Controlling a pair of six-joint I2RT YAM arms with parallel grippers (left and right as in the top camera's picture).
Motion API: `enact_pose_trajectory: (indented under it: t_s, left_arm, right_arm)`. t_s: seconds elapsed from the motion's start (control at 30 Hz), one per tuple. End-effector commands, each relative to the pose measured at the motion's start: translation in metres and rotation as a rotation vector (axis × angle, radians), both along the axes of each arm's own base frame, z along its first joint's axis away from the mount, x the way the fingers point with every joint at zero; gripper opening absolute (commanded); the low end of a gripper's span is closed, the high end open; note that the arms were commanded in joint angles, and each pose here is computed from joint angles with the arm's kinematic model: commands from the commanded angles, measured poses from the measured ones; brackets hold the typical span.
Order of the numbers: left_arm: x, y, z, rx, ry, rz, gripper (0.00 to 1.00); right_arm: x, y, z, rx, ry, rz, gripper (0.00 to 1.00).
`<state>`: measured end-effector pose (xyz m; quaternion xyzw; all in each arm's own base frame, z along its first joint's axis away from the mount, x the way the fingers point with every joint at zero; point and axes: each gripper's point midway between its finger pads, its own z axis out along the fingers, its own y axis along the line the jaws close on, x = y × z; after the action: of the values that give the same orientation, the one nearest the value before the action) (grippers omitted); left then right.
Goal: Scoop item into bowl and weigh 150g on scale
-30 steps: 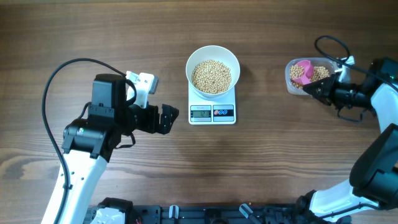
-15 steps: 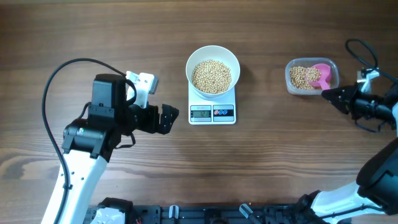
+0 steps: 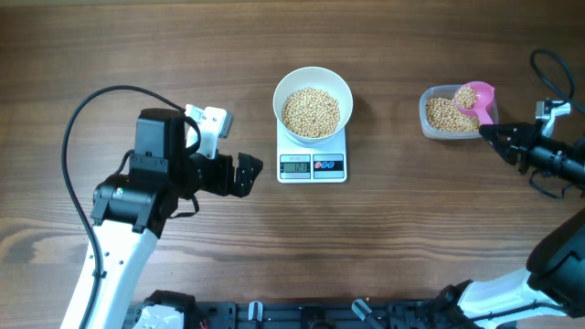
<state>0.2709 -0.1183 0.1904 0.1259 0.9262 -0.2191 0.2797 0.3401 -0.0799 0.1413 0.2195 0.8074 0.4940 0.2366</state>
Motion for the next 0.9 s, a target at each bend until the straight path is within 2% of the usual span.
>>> enact_pose_trajectory:
  t_s: [0.0,0.47,0.63,0.87]
  left_arm:
    - [0.000,0.000,0.000,-0.008,0.004,-0.002,1.00]
    - [0.000,0.000,0.000,-0.008,0.004,-0.002,1.00]
    - [0.000,0.000,0.000,-0.008,0.004,-0.002,1.00]
    - [0.000,0.000,0.000,-0.008,0.004,-0.002,1.00]
  right_arm:
    - [0.005,0.005,0.018,0.091,-0.091,0.012,0.04]
    - [0.008,0.020,0.054,0.279,-0.202,0.032,0.04]
    - [0.011,0.054,0.054,0.301,-0.171,0.121,0.04]
    - [0.010,0.135,0.054,0.352,-0.080,0.333,0.04]
